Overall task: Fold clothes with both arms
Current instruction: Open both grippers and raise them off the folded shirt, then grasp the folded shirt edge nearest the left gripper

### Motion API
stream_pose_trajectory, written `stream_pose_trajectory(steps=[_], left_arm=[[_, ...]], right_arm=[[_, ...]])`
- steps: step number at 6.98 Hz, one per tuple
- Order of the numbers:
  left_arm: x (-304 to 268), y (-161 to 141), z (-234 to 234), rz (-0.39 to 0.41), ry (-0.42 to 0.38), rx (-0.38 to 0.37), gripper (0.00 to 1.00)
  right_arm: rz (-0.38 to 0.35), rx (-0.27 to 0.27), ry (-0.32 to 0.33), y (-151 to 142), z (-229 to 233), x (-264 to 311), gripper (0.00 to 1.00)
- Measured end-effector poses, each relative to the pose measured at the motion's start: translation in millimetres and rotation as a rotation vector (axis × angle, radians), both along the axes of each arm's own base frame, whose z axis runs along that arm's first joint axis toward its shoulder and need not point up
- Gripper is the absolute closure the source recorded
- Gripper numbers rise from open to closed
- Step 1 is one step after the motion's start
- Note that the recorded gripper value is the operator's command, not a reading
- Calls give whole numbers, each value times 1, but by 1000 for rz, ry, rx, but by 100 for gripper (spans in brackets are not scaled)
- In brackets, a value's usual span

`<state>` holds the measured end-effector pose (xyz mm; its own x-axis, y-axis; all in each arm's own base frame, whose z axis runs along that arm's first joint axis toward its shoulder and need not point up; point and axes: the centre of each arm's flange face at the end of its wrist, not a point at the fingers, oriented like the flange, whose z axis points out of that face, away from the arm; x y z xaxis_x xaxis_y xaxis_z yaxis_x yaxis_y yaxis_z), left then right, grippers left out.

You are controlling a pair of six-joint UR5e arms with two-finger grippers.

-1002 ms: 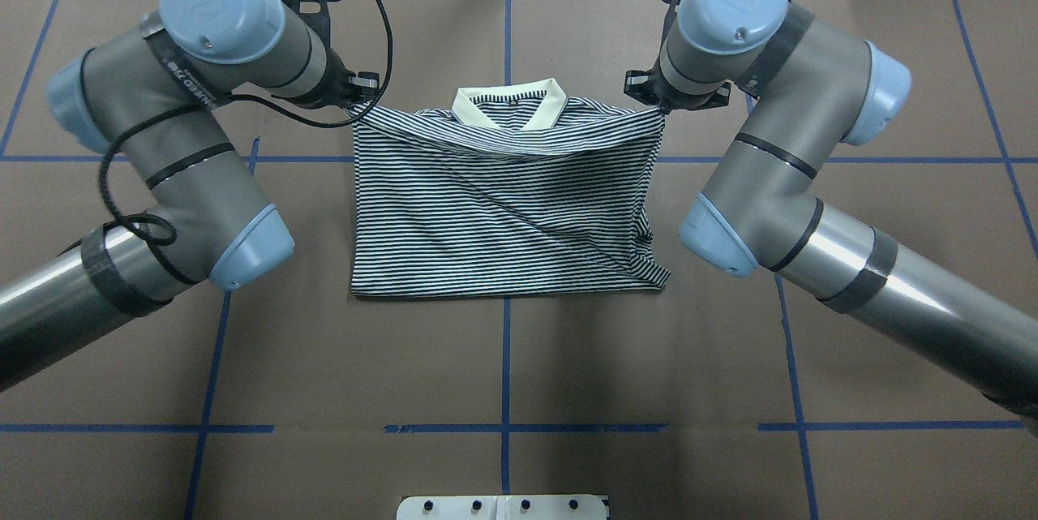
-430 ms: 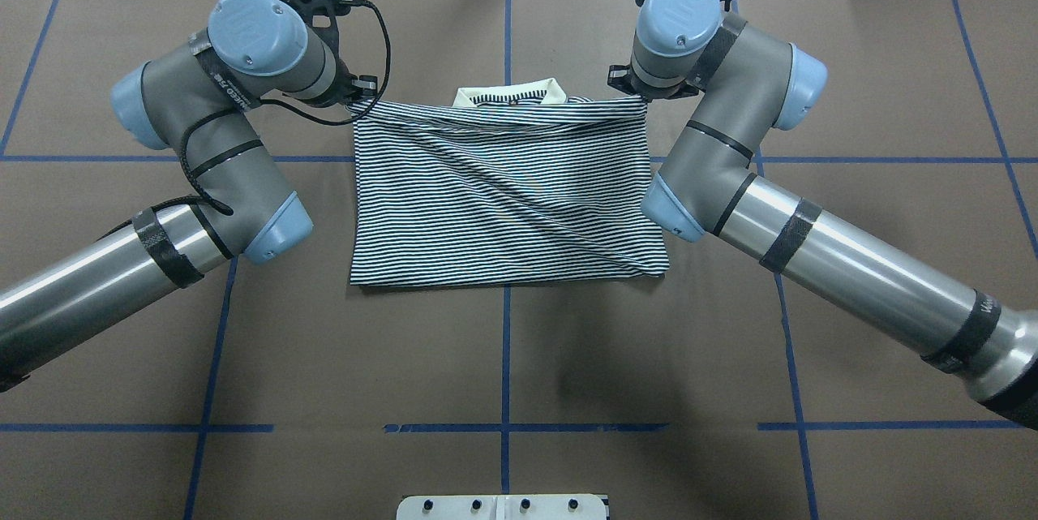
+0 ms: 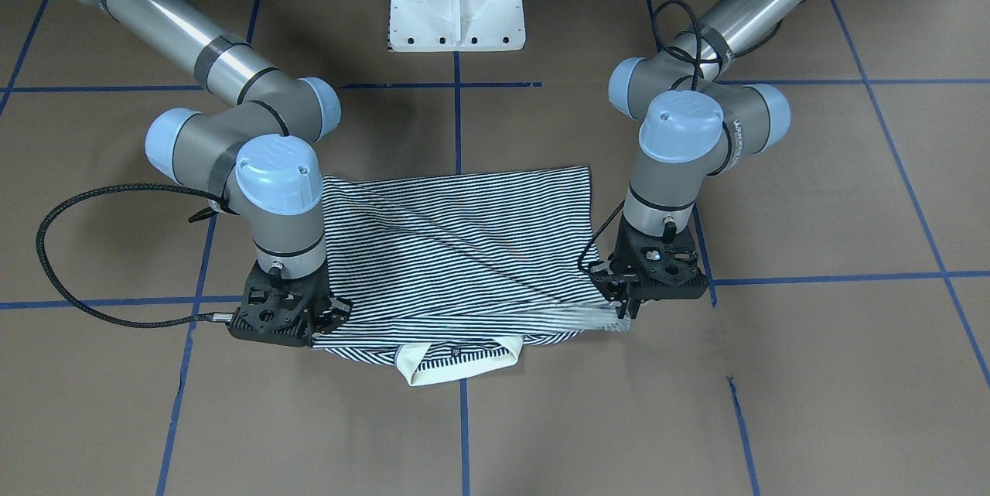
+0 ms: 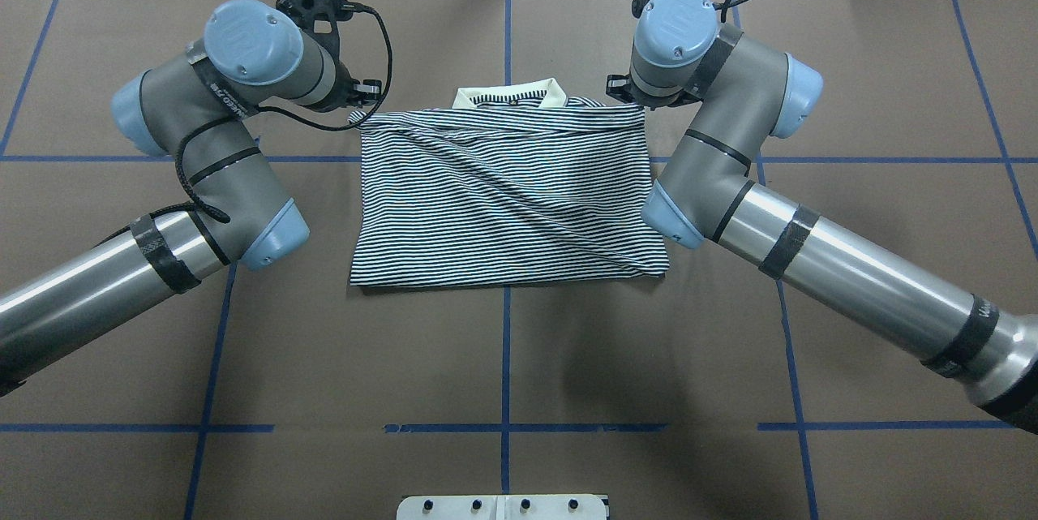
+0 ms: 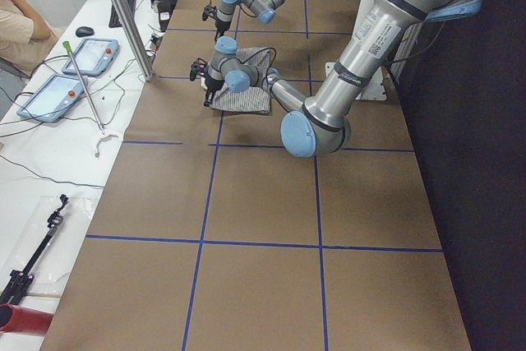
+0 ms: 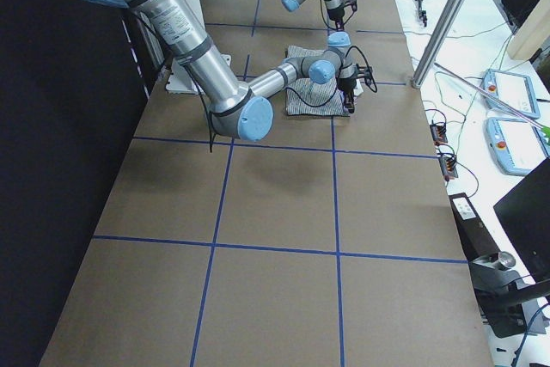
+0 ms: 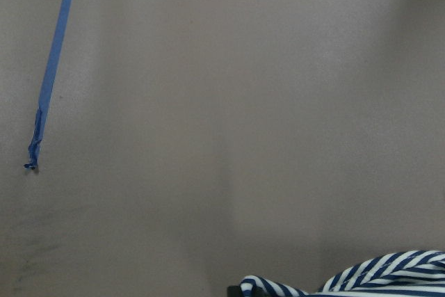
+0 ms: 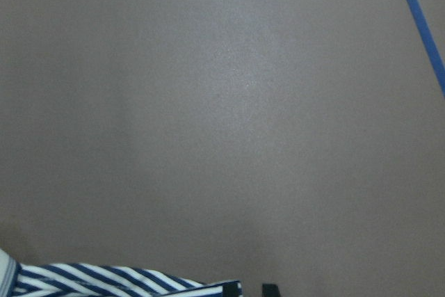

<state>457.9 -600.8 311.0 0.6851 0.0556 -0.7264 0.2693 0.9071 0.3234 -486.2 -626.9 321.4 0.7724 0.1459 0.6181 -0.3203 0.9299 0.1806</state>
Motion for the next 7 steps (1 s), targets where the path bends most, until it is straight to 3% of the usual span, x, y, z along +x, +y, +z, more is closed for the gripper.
stream_pose_trajectory(steps=[3,4,5,6,7], left_arm=[[-27,48,-2,51,78,47,0],[-25,81,7,81,96,38,9],[-18,123,21,103,133,10,36],[-7,160,31,99,186,-28,48],[8,190,38,77,228,-68,52]], right_arm=[[-177,90,-3,-24,5,69,0],[-214,112,-20,-17,9,91,0],[-226,130,-34,-7,9,105,0],[-229,137,-40,-2,9,111,0],[-229,138,-41,0,10,114,0]])
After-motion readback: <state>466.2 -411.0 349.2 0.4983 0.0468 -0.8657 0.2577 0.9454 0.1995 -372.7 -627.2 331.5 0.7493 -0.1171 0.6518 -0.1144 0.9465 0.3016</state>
